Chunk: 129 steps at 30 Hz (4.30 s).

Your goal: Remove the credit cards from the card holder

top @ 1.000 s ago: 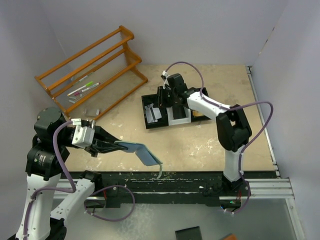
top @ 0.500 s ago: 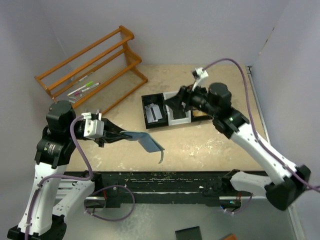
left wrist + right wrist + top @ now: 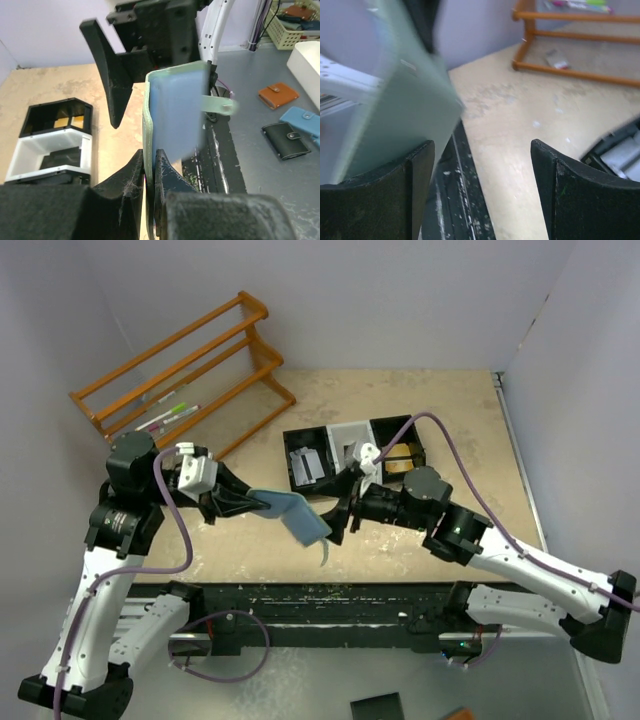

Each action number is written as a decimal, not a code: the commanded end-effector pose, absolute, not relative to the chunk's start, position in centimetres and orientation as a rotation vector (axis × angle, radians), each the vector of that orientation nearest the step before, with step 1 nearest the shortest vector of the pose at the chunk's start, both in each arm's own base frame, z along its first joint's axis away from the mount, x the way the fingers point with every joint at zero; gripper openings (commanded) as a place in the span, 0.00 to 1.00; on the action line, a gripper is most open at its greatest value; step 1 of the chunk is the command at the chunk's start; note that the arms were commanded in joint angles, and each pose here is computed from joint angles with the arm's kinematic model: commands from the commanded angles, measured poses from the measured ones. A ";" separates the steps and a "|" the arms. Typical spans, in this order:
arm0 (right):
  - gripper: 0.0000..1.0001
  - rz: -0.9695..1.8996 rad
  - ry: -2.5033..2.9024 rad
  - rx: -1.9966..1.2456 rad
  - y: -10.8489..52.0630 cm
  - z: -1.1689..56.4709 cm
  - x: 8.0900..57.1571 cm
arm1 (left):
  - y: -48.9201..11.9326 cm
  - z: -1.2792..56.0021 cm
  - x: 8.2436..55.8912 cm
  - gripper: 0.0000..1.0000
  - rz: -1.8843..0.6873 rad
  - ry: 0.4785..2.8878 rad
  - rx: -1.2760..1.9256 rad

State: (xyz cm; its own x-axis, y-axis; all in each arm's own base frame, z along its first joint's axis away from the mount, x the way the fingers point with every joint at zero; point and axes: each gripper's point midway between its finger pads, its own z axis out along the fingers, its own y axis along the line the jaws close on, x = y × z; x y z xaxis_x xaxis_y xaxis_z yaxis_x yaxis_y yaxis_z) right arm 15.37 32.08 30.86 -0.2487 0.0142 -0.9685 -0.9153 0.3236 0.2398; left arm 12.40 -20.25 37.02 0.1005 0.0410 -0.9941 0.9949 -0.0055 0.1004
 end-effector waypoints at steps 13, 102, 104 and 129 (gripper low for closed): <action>0.58 1.043 1.216 -1.005 37.0 40.6 12.6 | -20.3 35.8 11.9 0.00 -1.261 1.253 1.299; 1.00 -0.328 1.694 0.575 -6.8 16.6 27.6 | -0.9 12.2 30.4 0.99 -0.132 1.895 0.173; 1.00 -0.303 1.667 0.509 -6.3 17.0 27.6 | -0.9 12.0 29.4 0.99 -0.113 1.852 0.168; 1.00 -0.208 1.624 0.203 -3.3 16.1 27.6 | -0.8 10.8 27.0 0.99 -0.068 1.723 0.159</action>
State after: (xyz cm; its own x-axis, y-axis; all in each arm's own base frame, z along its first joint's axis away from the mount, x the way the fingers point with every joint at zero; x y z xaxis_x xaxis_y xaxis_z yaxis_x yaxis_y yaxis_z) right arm 27.27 -5.43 13.85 -0.1466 0.0953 -0.9846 0.4188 0.9077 0.0255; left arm 26.44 -0.82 9.48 -0.2040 0.0628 -0.9769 0.1438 0.9890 0.0335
